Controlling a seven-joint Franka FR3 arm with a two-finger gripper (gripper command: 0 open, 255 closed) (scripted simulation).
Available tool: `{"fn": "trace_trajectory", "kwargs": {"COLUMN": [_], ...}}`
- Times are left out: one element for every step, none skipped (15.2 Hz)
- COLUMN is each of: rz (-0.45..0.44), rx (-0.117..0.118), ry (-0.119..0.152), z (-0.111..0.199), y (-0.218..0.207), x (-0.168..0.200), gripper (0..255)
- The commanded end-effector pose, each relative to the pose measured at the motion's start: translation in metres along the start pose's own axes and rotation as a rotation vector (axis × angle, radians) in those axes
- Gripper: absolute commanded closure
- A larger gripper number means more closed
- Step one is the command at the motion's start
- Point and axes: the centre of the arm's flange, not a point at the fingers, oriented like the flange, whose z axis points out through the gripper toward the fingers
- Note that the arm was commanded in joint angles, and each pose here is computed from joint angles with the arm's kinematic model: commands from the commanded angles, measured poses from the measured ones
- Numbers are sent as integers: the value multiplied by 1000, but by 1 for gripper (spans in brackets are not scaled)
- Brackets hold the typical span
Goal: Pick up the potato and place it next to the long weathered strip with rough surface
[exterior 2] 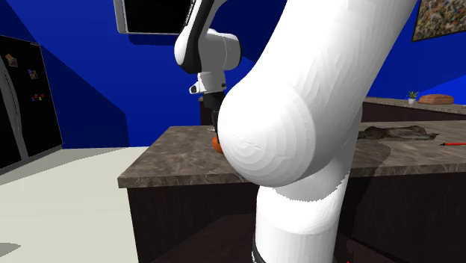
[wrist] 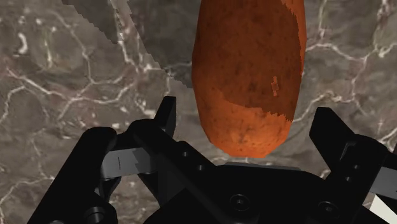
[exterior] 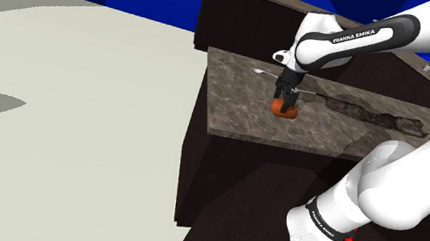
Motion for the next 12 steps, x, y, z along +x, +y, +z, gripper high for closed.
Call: {"fn": "trace_trajectory", "kwargs": {"rz": [0,0,0,0,0,0,0,0,0,0,0,0], "rx": [0,0,0,0,0,0,0,0,0,0,0,0], "ry": [0,0,0,0,0,0,0,0,0,0,0,0], "z": [0,0,0,0,0,0,0,0,0,0,0,0], "y": [0,0,0,0,0,0,0,0,0,0,0,0], "x": [0,0,0,0,0,0,0,0,0,0,0,0], "gripper": [0,0,0,0,255,255,255,255,255,255,255,255]}}
